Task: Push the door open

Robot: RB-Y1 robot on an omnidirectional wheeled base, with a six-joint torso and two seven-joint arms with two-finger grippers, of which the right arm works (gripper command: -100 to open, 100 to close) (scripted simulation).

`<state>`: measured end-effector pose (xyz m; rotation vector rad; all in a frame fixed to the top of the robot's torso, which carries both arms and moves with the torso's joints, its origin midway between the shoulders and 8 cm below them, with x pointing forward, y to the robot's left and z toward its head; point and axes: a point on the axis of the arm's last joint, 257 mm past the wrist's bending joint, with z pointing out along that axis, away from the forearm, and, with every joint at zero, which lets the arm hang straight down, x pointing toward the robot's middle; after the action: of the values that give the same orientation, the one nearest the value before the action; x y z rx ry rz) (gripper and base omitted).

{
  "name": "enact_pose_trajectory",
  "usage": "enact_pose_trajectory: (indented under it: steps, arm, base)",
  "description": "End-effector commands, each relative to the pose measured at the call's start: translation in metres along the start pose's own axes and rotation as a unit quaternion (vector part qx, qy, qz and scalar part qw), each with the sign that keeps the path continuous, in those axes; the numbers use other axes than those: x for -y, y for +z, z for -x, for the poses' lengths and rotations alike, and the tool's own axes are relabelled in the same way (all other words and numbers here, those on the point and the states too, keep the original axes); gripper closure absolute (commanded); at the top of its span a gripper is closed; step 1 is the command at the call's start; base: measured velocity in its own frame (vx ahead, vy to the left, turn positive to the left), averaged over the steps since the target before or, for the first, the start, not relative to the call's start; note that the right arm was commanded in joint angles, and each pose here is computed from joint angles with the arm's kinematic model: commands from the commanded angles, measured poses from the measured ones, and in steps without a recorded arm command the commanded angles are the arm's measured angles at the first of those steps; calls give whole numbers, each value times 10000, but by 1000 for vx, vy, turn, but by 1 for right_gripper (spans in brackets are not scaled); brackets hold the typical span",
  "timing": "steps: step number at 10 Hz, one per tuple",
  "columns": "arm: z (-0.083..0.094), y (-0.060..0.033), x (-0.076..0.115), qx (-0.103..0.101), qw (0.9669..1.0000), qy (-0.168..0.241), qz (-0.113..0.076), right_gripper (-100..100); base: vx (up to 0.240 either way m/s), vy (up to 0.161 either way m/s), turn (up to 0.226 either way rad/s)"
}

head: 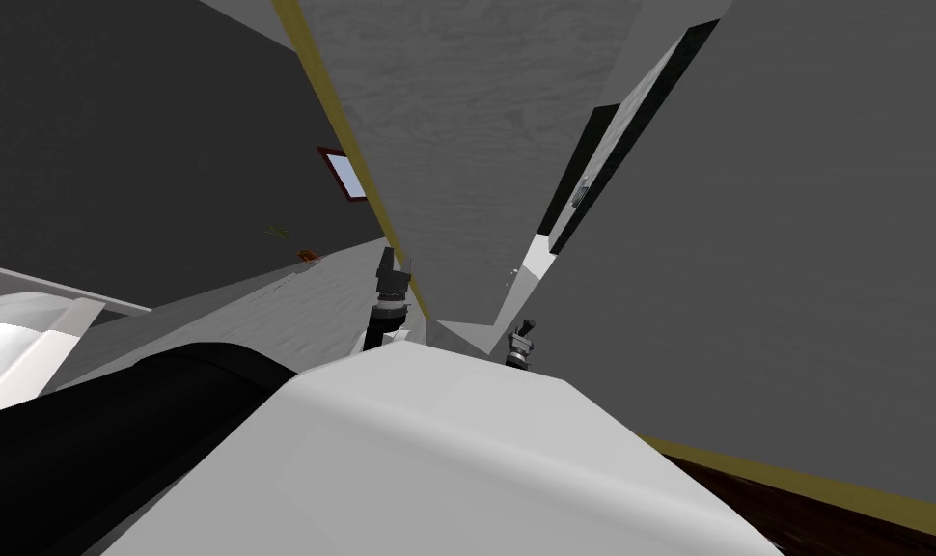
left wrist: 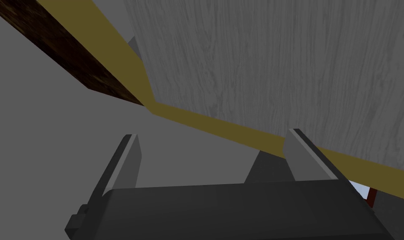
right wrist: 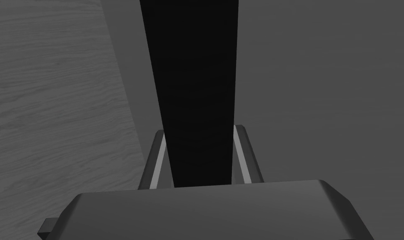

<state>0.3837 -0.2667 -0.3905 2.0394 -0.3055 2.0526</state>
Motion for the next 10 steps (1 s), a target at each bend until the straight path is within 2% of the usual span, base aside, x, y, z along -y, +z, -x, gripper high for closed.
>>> enact_pose_trajectory:
  steps: [1, 2, 8, 9, 10]
  arm:
    - [4, -14, -7, 1, 10000, -10, 7, 100]
    - [19, 40, -151, -1, 9999, -71, 155, 100]
    - [52, 122, -505, -2, 9983, -223, 531, 100]
    - [59, 142, -612, -2, 9975, -265, 648, 100]
    - [59, 142, -612, -2, 9975, -265, 648, 100]
  base:
    - [0, 0, 0]
    - [0, -19, 78]
    - [-1, -32, 45]
    - [-10, -41, 67]
    - [8, -30, 50]
